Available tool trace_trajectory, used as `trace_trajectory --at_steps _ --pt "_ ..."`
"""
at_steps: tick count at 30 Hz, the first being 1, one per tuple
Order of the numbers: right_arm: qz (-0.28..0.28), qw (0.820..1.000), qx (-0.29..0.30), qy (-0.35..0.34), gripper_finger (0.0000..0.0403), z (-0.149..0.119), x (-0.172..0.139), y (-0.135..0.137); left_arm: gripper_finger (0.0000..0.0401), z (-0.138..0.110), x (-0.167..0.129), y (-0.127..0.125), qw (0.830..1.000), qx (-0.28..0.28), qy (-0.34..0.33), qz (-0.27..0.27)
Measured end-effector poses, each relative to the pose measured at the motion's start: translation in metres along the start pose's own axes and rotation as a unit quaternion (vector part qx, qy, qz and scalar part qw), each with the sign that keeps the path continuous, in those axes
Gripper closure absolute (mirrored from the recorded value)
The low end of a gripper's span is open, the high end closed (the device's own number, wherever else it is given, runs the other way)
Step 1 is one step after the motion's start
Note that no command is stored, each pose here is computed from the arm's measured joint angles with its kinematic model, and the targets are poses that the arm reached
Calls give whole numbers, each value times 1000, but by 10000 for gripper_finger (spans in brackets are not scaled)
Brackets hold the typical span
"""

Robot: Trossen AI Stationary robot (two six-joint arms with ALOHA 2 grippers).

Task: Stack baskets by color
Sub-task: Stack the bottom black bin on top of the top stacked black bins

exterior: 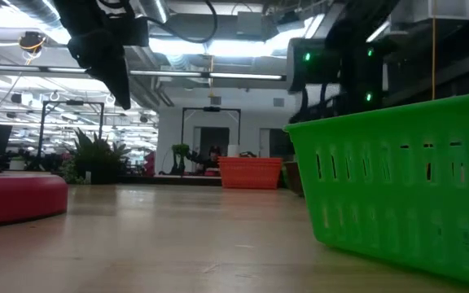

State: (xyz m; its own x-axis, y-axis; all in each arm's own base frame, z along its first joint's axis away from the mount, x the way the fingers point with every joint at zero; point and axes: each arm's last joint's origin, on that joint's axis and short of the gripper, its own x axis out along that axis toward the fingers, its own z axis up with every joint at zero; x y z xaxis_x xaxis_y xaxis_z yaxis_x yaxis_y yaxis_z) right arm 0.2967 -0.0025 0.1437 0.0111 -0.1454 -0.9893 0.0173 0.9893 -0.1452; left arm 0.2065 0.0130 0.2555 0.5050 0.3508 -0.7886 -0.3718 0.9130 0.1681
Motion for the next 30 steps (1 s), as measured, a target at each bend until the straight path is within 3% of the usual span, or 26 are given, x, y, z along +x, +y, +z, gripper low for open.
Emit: trace_trajectory --at_steps 2,6,11,19,25,30 --pt "-33 999 -13 12 305 1 7 1 399 0 0 0 1000 0 0 0" --pt "-98 993 -56 36 388 -5 4 1 398 0 0 0 1000 0 0 0" --pt "-172 979 -43 97 399 -30 -24 -17 393 1 0 0 1000 -1 -2 -2" --pt "-233 960 29 152 401 -88 -74 -81 398 4 0 -1 1000 -5 -18 -6" --pt "-209 963 48 165 402 -109 -73 -131 390 7 0 -2 999 -8 -32 -9" --pt "-209 965 59 148 402 -111 -61 -163 392 9 0 -2 999 -12 -46 -12"
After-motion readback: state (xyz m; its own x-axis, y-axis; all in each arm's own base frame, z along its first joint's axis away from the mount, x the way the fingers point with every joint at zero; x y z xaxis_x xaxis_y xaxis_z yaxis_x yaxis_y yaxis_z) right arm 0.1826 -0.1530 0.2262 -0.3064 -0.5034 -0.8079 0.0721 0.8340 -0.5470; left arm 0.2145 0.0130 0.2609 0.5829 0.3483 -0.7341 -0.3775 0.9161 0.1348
